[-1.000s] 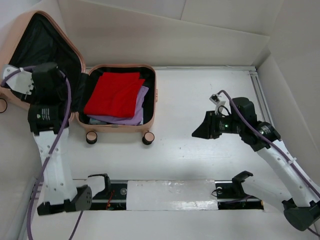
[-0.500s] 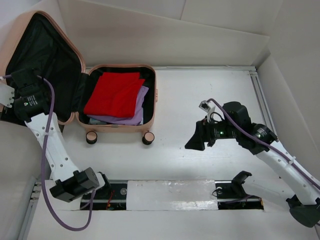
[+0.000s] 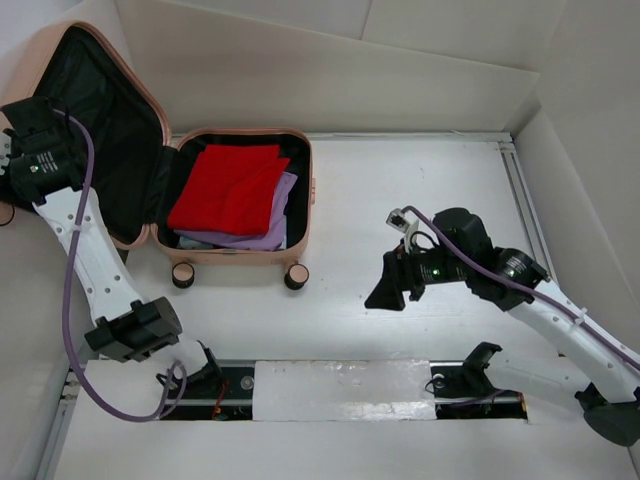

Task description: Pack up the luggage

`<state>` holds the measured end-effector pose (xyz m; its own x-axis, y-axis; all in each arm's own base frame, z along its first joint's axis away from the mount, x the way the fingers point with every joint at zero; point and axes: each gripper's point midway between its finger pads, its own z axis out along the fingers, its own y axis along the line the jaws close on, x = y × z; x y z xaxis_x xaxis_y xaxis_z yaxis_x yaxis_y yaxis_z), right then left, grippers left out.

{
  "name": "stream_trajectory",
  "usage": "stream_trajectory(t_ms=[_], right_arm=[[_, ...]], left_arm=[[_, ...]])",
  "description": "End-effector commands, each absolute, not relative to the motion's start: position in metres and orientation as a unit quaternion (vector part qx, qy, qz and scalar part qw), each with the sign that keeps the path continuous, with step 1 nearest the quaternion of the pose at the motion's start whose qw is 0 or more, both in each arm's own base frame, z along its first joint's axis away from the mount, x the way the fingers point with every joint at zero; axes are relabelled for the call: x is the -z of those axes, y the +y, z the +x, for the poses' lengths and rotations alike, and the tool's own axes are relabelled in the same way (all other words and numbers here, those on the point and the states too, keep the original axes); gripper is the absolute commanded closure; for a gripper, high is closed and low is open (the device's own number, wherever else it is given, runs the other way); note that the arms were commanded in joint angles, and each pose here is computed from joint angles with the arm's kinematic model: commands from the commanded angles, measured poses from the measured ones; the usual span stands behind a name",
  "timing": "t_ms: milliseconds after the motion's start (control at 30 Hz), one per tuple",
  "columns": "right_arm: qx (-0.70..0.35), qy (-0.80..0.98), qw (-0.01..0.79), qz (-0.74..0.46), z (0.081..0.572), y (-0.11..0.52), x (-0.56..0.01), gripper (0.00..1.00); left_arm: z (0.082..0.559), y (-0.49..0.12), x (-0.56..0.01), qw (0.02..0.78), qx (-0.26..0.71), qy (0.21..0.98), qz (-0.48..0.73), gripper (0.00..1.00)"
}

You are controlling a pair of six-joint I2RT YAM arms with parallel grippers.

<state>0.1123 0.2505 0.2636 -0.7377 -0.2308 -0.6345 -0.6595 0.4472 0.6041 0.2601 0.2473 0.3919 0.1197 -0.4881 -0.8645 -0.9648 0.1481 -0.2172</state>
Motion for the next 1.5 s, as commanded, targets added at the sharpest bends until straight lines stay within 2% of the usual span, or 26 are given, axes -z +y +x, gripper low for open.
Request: stream_trajectory(t_ms=[0, 100, 133, 167, 300, 333, 367, 433, 500, 533, 567, 633, 667, 700, 800, 833, 933, 967, 1067, 1200, 1267, 1333, 1367, 1400, 1433, 1467], right_arm=[[-0.444, 0.811, 0.258, -0.281, 0.115, 0.251, -0.274, 0.25], [-0.436, 0.815, 0.264, -0.277, 0.118, 0.249, -0.275, 0.25], [-0.436, 0.815, 0.264, -0.276, 0.118, 0.249, -0.275, 0.25], [-0.434, 0.817, 0.261, -0.276, 0.119, 0.25, -0.273, 0.25], [-0.433, 0.816, 0.267, -0.275, 0.123, 0.252, -0.275, 0.25], [-0.431, 0.819, 0.262, -0.274, 0.125, 0.254, -0.272, 0.25], [-0.432, 0.817, 0.266, -0.275, 0.126, 0.255, -0.274, 0.25], [-0.438, 0.812, 0.273, -0.272, 0.13, 0.259, -0.279, 0.25], [-0.444, 0.813, 0.276, -0.257, 0.136, 0.264, -0.282, 0.25], [-0.446, 0.813, 0.276, -0.254, 0.136, 0.265, -0.28, 0.25], [-0.446, 0.816, 0.271, -0.249, 0.139, 0.269, -0.278, 0.25], [-0.449, 0.822, 0.26, -0.235, 0.145, 0.275, -0.274, 0.25], [-0.45, 0.825, 0.262, -0.222, 0.151, 0.28, -0.276, 0.25], [-0.444, 0.828, 0.262, -0.218, 0.154, 0.28, -0.273, 0.25], [-0.447, 0.828, 0.278, -0.192, 0.168, 0.288, -0.282, 0.25], [-0.444, 0.832, 0.277, -0.186, 0.173, 0.29, -0.281, 0.25], [-0.436, 0.831, 0.301, -0.169, 0.191, 0.296, -0.294, 0.22], [-0.429, 0.834, 0.307, -0.16, 0.198, 0.294, -0.295, 0.2], [-0.41, 0.838, 0.336, -0.133, 0.224, 0.289, -0.306, 0.14], [-0.401, 0.839, 0.355, -0.099, 0.259, 0.277, -0.314, 0.11], [-0.402, 0.838, 0.357, -0.094, 0.268, 0.277, -0.314, 0.11], [-0.408, 0.835, 0.36, -0.087, 0.281, 0.281, -0.315, 0.11], [-0.416, 0.83, 0.361, -0.085, 0.285, 0.283, -0.319, 0.17], [-0.419, 0.832, 0.353, -0.088, 0.289, 0.288, -0.313, 0.38], [-0.424, 0.829, 0.355, -0.083, 0.295, 0.289, -0.313, 0.56], [-0.425, 0.828, 0.356, -0.084, 0.299, 0.292, -0.311, 0.78]], left_arm=[[0.268, 0.252, -0.406, 0.461, -0.264, 0.606, -0.592, 0.52], [0.268, 0.25, -0.397, 0.454, -0.26, 0.61, -0.595, 0.77], [0.272, 0.251, -0.386, 0.448, -0.257, 0.616, -0.594, 0.93], [0.273, 0.249, -0.382, 0.448, -0.253, 0.619, -0.593, 1.0], [0.277, 0.227, -0.368, 0.469, -0.197, 0.625, -0.592, 1.0], [0.276, 0.204, -0.381, 0.5, -0.168, 0.627, -0.573, 1.0], [0.283, 0.192, -0.368, 0.507, -0.141, 0.632, -0.569, 1.0], [0.295, 0.144, -0.361, 0.524, -0.028, 0.662, -0.536, 1.0], [0.284, 0.082, -0.354, 0.541, 0.116, 0.672, -0.493, 1.0], [0.277, 0.065, -0.35, 0.542, 0.157, 0.671, -0.482, 1.0], [0.256, 0.046, -0.364, 0.569, 0.193, 0.656, -0.457, 1.0], [0.245, 0.014, -0.358, 0.562, 0.254, 0.672, -0.41, 1.0], [0.231, -0.006, -0.374, 0.572, 0.289, 0.674, -0.368, 1.0], [0.23, -0.006, -0.379, 0.586, 0.283, 0.673, -0.352, 1.0], [0.222, -0.042, -0.395, 0.57, 0.343, 0.701, -0.257, 0.94], [0.221, -0.05, -0.401, 0.569, 0.36, 0.701, -0.235, 0.83], [0.212, -0.074, -0.418, 0.562, 0.399, 0.71, -0.148, 0.44], [0.203, -0.083, -0.428, 0.561, 0.413, 0.707, -0.123, 0.01], [0.192, -0.089, -0.46, 0.598, 0.411, 0.683, -0.081, 0.0], [0.208, -0.068, -0.493, 0.645, 0.4, 0.635, -0.143, 0.0], [0.234, -0.053, -0.484, 0.635, 0.402, 0.634, -0.184, 0.0], [0.266, -0.022, -0.454, 0.622, 0.364, 0.642, -0.264, 0.0], [0.279, -0.01, -0.442, 0.619, 0.344, 0.645, -0.287, 0.0], [0.3, 0.006, -0.419, 0.598, 0.323, 0.659, -0.322, 0.12], [0.313, 0.024, -0.412, 0.604, 0.295, 0.652, -0.352, 0.22], [0.324, 0.036, -0.401, 0.599, 0.273, 0.657, -0.368, 0.31]])
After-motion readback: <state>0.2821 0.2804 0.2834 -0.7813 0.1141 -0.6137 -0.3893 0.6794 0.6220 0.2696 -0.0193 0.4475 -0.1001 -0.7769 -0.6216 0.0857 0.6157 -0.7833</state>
